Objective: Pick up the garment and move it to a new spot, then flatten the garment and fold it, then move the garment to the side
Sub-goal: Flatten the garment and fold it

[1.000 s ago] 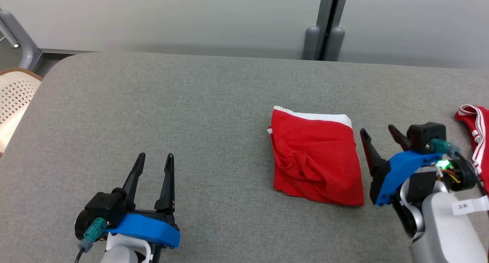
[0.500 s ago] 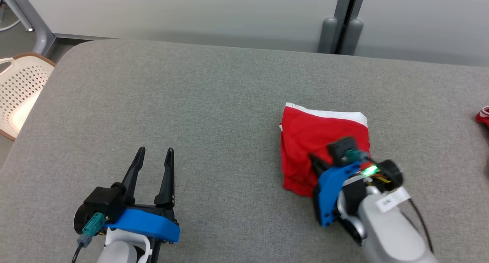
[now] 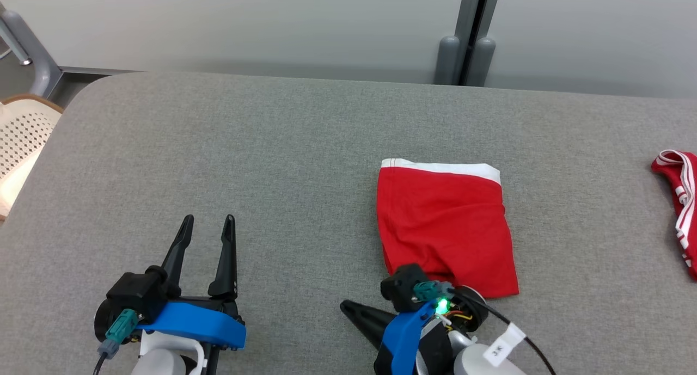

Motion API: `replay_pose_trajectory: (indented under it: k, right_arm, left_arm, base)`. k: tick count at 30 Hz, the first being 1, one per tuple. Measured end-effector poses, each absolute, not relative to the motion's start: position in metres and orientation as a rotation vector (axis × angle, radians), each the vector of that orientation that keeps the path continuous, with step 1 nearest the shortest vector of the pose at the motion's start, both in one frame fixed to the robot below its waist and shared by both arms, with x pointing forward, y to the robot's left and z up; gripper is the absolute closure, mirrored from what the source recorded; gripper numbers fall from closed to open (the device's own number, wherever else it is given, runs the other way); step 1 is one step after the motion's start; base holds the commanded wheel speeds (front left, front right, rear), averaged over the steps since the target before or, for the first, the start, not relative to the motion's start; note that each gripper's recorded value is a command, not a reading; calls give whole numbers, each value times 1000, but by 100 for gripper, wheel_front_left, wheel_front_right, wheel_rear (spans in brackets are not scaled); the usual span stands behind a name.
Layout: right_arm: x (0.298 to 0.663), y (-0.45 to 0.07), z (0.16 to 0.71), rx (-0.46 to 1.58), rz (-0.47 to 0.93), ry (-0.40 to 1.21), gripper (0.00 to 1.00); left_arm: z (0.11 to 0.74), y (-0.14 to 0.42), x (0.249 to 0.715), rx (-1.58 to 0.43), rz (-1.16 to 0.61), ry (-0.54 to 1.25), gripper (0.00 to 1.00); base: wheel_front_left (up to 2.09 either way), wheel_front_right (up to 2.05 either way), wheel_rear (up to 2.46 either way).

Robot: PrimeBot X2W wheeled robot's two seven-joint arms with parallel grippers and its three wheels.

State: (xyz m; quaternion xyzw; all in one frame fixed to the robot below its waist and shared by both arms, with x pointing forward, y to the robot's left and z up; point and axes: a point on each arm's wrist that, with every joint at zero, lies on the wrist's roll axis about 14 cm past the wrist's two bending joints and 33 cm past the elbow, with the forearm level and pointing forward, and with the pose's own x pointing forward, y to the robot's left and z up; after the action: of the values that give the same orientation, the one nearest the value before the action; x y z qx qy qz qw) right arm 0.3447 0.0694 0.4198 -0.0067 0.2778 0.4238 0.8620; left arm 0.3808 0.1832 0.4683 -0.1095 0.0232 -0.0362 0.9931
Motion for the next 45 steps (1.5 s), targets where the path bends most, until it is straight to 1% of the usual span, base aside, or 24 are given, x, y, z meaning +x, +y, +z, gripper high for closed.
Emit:
replay_pose_trajectory:
  k: [3,4,5,7,10,13,19,23,26,32,38,45]
  right_arm:
    - [357,62,446,80,841,487,100]
    - [363,56,457,119,812,439,52]
    - [371,48,468,154,775,391,0]
    - [384,26,486,208,693,299,0]
    - [401,-22,510,255,537,165,0]
    - [408,-70,522,262,390,81,0]
    - [407,-141,532,209,186,22,0]
    - [400,-176,528,194,87,33,0]
    - [392,-189,520,192,45,55,0]
    - [378,-195,508,184,23,79,0]
    - [369,-192,505,169,31,86,0]
    - [368,-188,506,156,47,85,0]
  left_arm:
    - [470,181,382,-221,-78,42,0]
    - [470,181,381,-220,-80,42,0]
    - [470,180,381,-220,-81,41,0]
    - [470,180,379,-219,-82,42,0]
    - [470,178,378,-221,-86,42,0]
    - [470,177,378,-223,-88,40,0]
    - [469,174,377,-221,-100,45,0]
    - [467,175,375,-215,-99,52,0]
    - [465,175,373,-208,-103,58,0]
    - [461,176,370,-187,-108,73,0]
    - [461,176,369,-167,-120,79,0]
    - [464,176,369,-161,-118,73,0]
  base:
    - [0,0,0]
    - [0,0,0]
    - [0,0,0]
    - [0,0,0]
    - [0,0,0]
    - [0,0,0]
    - [0,0,0]
    - [0,0,0]
    - [0,0,0]
    - [0,0,0]
    - [0,0,0]
    - [0,0,0]
